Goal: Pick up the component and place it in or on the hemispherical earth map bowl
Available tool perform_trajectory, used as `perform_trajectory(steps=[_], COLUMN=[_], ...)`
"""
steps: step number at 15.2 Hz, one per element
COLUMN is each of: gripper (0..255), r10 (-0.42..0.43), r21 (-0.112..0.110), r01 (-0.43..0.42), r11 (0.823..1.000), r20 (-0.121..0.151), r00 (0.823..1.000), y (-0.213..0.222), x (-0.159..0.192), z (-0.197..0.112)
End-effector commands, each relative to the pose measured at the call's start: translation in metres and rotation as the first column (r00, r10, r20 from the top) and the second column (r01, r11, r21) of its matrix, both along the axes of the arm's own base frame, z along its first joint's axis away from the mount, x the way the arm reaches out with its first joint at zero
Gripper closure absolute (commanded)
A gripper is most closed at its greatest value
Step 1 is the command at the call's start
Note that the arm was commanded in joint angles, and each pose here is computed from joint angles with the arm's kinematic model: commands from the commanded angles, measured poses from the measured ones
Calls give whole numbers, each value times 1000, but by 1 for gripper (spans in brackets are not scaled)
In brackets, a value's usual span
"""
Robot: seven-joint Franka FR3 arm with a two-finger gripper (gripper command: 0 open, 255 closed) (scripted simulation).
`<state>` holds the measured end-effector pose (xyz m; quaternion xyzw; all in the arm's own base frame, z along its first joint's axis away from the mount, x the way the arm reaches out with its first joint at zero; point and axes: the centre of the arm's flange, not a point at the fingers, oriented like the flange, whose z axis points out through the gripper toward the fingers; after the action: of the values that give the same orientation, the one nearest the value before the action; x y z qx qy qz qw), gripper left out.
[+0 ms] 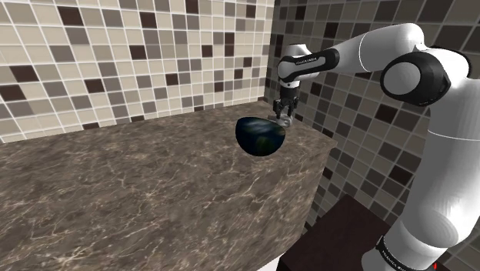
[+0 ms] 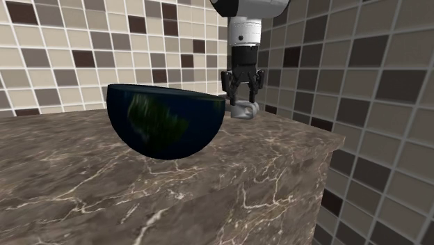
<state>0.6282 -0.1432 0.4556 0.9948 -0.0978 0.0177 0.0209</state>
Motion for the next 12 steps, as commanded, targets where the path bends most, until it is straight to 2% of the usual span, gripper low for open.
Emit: perform_trajectory(steps=[1,12], gripper=[255,255], r10=[5,5], r21=[15,15], r01=[-4,-4], r11=[1000,1000], r20=[-58,-58], r00=[998,998], y=[4,4], x=[0,0], z=[-35,23])
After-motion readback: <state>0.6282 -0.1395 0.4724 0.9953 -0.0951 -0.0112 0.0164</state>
